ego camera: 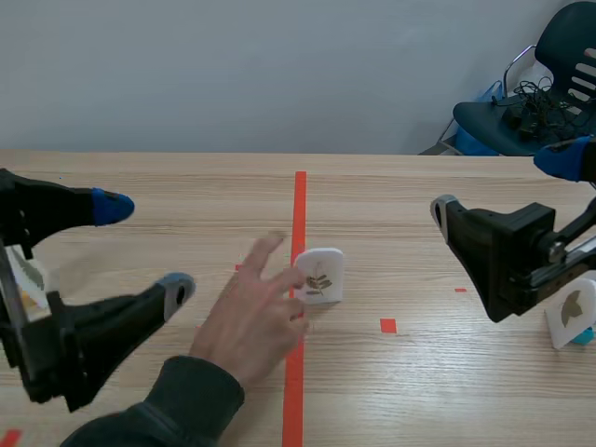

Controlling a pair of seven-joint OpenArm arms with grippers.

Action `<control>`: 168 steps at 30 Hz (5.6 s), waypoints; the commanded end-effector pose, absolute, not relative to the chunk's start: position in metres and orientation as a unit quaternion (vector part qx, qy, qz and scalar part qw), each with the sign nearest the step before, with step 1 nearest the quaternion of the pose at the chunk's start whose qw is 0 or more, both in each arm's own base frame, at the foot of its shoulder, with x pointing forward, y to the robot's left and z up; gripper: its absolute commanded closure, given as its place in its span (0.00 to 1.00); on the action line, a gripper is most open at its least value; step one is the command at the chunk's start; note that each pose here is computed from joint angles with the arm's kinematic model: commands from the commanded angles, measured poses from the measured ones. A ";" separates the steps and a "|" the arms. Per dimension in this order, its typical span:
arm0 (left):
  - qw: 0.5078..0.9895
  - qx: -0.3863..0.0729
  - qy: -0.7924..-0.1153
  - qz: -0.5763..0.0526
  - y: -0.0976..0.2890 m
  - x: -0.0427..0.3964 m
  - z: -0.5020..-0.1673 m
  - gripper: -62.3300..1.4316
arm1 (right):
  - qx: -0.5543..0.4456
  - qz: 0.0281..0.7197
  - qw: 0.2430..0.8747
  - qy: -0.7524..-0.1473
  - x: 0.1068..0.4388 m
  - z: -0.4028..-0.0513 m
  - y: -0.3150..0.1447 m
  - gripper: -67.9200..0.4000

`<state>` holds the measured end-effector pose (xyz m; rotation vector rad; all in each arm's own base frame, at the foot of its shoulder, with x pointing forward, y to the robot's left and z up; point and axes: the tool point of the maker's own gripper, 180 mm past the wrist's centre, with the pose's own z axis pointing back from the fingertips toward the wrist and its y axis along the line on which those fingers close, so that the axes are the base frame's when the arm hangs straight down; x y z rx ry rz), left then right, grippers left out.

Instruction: Do the leaf sorting experiment

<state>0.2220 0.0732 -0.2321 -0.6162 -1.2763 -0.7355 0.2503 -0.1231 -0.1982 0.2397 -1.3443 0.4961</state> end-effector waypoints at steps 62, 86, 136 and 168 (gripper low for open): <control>0.706 -0.246 -0.596 -0.293 -0.040 0.328 -0.370 0.66 | 0.099 0.220 0.749 -0.617 0.255 -0.196 -0.129 0.00; 0.691 -0.331 -0.597 -0.238 -0.036 0.322 -0.318 0.84 | 0.096 0.222 0.756 -0.608 0.254 -0.200 -0.130 0.00; 0.773 0.024 -0.630 0.067 0.315 0.316 -0.339 0.84 | 0.096 0.222 0.756 -0.608 0.254 -0.200 -0.130 0.00; 0.736 0.005 -0.677 -0.032 0.306 0.321 -0.267 0.24 | 0.096 0.222 0.756 -0.608 0.254 -0.200 -0.130 0.00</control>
